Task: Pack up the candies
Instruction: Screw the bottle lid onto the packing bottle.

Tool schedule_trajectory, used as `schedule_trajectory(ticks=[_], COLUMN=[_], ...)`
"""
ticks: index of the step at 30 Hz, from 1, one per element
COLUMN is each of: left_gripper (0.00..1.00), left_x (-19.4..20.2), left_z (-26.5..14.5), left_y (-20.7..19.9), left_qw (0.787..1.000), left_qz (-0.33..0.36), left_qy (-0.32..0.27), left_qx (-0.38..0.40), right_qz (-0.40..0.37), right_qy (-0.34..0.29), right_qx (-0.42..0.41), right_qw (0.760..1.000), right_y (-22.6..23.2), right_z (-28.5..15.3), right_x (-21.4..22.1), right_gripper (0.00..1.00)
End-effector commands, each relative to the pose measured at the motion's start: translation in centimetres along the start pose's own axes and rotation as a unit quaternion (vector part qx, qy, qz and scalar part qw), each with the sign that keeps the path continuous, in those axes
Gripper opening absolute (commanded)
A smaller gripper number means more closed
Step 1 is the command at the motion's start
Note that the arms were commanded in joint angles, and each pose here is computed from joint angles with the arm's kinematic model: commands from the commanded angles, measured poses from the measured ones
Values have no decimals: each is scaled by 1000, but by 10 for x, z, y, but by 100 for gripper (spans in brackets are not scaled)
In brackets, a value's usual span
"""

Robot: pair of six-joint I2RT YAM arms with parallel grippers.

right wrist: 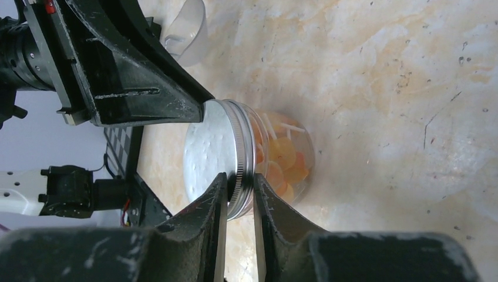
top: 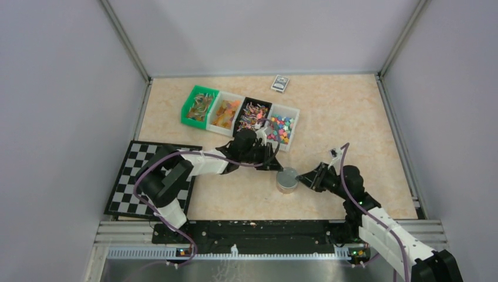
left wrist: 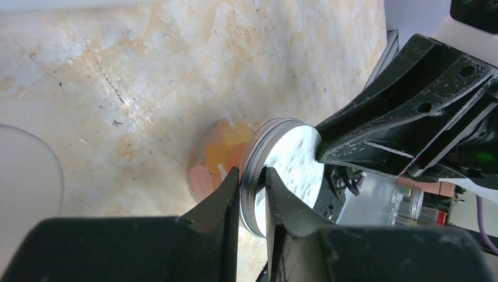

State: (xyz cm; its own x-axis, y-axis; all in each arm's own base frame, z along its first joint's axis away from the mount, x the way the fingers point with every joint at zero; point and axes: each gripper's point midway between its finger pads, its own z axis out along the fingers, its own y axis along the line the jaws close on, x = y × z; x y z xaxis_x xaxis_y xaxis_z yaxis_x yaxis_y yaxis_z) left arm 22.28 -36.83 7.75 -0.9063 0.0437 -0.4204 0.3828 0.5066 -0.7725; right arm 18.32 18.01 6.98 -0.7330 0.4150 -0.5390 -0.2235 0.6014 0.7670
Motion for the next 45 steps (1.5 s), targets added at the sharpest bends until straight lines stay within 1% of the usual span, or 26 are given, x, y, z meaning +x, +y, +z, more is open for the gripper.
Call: schedule_trajectory(ticks=[1,3,5,7,9,12,14,17,20,21,23,28,31,33,34,36,38,39,41,43,45], left_gripper=[24,31,42,53,58,60,61,61,60,59,59,55,51,50,50,50,50,50,48,47,47], left_x=[5,2,-1,1,4,12,17,27,38,42,47,51,52,53,52,46,40,38,36,34,33], left_z=[0,-3,-8,-12,-16,-18,-18,-15,-12,-11,-11,-14,-17,-19,-19,-20,-20,-19,-18,-18,-19], left_y=[31,22,13,6,3,5,5,10,17,21,28,48,59,64,63,56,51,51,53,54,52], left_qw=[997,997,998,998,998,998,998,999,998,998,997,993,989,987,987,989,990,989,987,987,987], left_qz=[21,30,38,41,43,39,36,26,11,7,1,0,0,0,4,12,21,27,34,38,42], left_qy=[13,14,14,17,19,25,29,37,45,48,49,53,56,56,54,46,40,43,48,47,44], left_qx=[-77,-69,-58,-49,-42,-40,-33,-30,-37,-42,-57,-107,-140,-153,-152,-140,-135,-138,-147,-150,-147], right_qz=[64,65,67,66,64,69,74,84,102,113,128,131,137,130,128,123,117,104,83,71,51], right_qy=[86,73,63,51,40,39,41,42,46,55,63,78,87,92,89,82,67,47,35,28,24], right_qx=[41,25,24,22,18,21,27,37,65,80,100,154,167,181,176,121,84,71,84,88,93], right_qw=[993,995,995,996,997,997,996,995,992,989,985,976,972,970,972,982,987,991,992,993,994], right_y=[-22,-7,-1,5,10,8,2,-9,-24,-36,-48,-75,-81,-82,-78,-53,-27,-7,9,19,24], right_z=[-10,-8,-8,-8,-8,-8,-7,-7,-7,-9,-11,-19,-21,-22,-19,-10,-4,0,-2,-4,-4], right_x=[47,33,25,16,9,10,15,23,32,43,54,72,80,82,78,65,44,20,-4,-21,-32], right_gripper=[22,27,32,34,33,31,30,23,20,19,18,15,13,13,13,14,20,25,37,41,42])
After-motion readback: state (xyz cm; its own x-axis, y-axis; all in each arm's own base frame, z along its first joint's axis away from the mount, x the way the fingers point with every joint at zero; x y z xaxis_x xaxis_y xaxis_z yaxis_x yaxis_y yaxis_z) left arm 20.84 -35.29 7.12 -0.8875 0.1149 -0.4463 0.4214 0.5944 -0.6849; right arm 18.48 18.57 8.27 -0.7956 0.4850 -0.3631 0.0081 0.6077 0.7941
